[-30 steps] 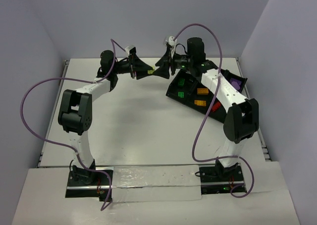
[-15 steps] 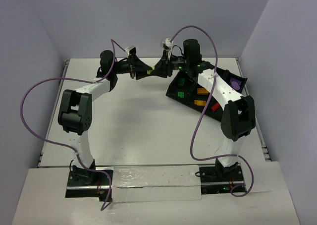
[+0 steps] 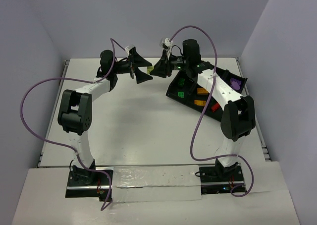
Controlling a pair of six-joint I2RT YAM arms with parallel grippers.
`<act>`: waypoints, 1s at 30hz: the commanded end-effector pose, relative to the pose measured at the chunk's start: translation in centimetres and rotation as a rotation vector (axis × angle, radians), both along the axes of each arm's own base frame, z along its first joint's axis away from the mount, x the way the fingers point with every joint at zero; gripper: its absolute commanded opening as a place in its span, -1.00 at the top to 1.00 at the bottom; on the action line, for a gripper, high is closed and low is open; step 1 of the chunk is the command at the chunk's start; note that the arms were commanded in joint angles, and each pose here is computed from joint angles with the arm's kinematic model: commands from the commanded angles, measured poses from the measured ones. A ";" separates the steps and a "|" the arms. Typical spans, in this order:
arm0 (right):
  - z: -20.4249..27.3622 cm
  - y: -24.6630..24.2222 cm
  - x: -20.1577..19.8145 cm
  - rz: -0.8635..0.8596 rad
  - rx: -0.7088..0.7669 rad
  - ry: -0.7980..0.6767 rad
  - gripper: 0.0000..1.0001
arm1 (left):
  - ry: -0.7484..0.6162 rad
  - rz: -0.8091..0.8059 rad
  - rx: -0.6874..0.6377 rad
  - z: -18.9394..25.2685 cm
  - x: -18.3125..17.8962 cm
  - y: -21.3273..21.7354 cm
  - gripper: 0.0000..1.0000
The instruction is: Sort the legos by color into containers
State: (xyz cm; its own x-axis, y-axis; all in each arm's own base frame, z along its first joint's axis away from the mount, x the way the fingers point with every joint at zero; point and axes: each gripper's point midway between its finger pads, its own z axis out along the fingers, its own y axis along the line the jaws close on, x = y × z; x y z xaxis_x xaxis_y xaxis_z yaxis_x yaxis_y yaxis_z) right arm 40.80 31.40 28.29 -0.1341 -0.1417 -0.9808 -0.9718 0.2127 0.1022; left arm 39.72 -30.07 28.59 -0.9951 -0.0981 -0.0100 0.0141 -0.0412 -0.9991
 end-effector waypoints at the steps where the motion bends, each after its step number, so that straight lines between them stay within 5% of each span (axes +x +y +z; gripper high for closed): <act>1: 2.1 -2.3 1.0 -0.130 0.009 -0.034 1.00 | -0.138 0.096 0.031 2.3 1.2 2.4 -0.99; 4: 2.9 -5.2 1.8 -0.253 0.015 -0.021 1.00 | -0.061 0.172 0.112 0.7 2.5 4.3 -0.99; 6: 1.7 -9.4 3.9 -0.484 0.001 0.051 1.00 | -0.138 0.276 0.239 0.1 4.7 6.2 -0.99; 11: -0.1 -20.1 6.3 -0.982 -0.018 0.217 1.00 | -0.044 0.367 0.563 -4.4 5.8 8.8 -0.99; 15: -2.5 -28.3 6.5 -1.388 -0.072 0.311 1.00 | -0.039 0.380 0.602 -5.3 5.9 9.3 -0.99; 22: -6.0 -34.7 6.0 -1.722 -0.113 0.515 1.00 | -0.036 0.378 0.601 -5.6 5.7 9.2 -0.99; 30: -7.6 -36.5 8.8 -1.780 -0.126 0.564 1.00 | -0.035 0.373 0.616 -5.8 5.3 9.4 -0.99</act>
State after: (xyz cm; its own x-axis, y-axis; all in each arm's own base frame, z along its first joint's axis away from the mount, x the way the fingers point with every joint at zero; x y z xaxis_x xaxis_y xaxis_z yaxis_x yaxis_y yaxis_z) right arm 48.22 -4.06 19.06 -0.5101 0.4218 -0.7496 0.4461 0.8748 0.1887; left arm 45.48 -20.69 21.20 -0.8985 -0.4095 -0.1583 -0.0958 0.5348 -0.8395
